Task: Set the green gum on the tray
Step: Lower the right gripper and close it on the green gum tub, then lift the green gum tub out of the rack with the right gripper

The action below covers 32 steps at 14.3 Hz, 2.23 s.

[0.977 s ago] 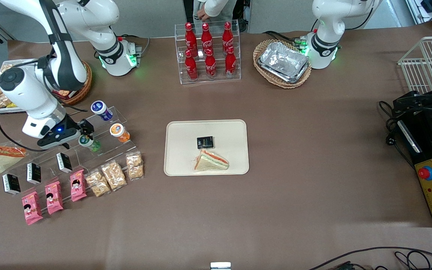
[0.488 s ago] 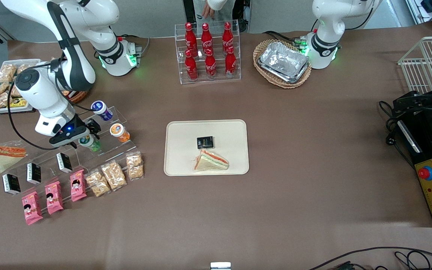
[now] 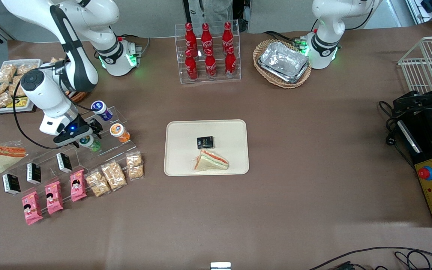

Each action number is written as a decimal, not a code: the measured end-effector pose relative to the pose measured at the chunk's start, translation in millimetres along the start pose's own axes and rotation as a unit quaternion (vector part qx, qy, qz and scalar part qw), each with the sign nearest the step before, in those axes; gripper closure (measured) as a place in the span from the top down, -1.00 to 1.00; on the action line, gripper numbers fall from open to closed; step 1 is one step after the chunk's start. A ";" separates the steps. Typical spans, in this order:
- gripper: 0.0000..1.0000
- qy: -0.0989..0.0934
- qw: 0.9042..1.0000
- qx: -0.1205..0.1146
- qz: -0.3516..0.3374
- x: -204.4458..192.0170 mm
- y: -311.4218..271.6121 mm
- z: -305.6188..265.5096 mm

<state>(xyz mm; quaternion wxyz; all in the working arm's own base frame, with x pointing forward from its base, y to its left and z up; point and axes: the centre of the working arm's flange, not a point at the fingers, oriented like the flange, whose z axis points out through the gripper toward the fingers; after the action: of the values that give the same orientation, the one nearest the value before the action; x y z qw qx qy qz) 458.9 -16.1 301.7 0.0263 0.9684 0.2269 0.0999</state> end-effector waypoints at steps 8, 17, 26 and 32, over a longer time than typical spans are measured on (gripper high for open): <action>0.14 -0.003 1.000 0.001 0.003 -3.2 1.9 2.9; 0.13 -0.044 0.999 0.020 0.010 72.4 47.7 -92.8; 0.12 -0.095 0.992 0.061 0.051 121.0 51.5 -240.1; 0.12 -0.095 0.984 0.074 0.131 163.8 -41.5 -273.5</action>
<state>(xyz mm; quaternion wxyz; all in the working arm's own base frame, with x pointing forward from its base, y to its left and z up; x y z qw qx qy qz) 528.4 95.4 595.1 -0.0371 0.9941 0.1014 -0.0067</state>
